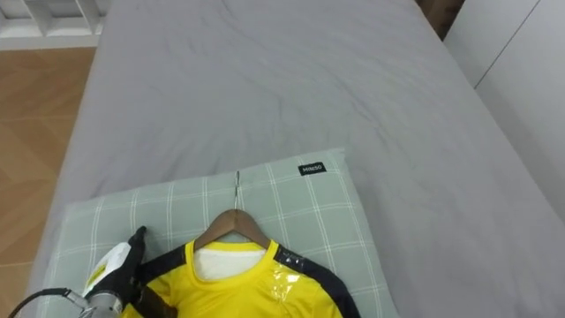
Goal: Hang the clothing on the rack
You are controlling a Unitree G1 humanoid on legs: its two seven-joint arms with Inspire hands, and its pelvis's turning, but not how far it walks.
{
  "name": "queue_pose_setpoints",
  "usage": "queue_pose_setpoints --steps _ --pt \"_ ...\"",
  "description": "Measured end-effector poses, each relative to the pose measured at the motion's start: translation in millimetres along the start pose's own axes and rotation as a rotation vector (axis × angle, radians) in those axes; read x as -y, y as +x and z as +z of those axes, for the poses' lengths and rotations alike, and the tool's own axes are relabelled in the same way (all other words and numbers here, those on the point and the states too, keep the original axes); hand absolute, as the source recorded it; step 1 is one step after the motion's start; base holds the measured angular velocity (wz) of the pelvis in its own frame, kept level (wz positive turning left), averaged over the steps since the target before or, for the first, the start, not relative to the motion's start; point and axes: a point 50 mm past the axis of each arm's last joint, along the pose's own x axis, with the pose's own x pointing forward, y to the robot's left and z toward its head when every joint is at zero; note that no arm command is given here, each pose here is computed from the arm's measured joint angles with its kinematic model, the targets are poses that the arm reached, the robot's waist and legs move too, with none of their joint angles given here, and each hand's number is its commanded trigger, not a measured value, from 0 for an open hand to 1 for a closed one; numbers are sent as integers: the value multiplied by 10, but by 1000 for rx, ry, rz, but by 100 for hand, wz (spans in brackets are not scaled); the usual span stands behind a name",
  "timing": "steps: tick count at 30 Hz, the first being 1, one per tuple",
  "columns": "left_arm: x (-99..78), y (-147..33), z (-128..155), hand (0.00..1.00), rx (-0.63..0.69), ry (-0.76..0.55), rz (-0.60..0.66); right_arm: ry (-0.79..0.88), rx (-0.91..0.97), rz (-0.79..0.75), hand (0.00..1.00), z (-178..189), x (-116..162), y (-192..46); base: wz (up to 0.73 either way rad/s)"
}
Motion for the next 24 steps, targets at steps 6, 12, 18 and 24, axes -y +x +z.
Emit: queue_pose_setpoints --steps 6,12,18,24 --pt "-24 14 42 0 22 13 7 -9 13 11 0 56 -27 7 7" --pt "-63 28 163 0 95 65 40 -27 36 29 0 83 -46 9 3" --pt "-52 36 413 0 222 188 60 -19 41 46 0 84 -78 11 0" --pt "2 15 512 0 286 277 57 -25 46 61 0 107 -87 12 0"
